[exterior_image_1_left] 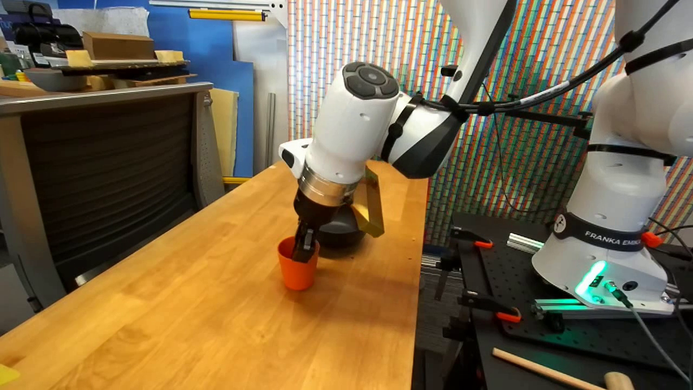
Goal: Put the orange cup inside the black bowl, take it out then put it back inside
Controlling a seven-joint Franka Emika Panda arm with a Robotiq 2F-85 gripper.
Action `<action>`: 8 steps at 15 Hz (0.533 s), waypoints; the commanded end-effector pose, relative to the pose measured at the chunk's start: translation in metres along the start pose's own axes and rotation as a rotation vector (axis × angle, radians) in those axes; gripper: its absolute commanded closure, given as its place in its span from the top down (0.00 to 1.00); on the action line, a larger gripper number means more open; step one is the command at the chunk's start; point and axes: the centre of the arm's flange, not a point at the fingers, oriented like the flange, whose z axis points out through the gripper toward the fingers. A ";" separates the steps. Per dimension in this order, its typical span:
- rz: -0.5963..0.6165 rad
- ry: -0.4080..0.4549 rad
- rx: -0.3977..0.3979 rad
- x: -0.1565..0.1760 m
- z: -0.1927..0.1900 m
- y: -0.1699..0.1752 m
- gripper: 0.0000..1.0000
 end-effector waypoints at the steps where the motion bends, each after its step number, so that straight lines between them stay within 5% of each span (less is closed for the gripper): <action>1: 0.010 0.023 -0.019 0.012 0.026 -0.010 0.28; 6: 0.016 0.023 -0.033 0.007 0.004 -0.002 0.00; 8: 0.026 0.039 -0.048 0.005 -0.013 0.005 0.00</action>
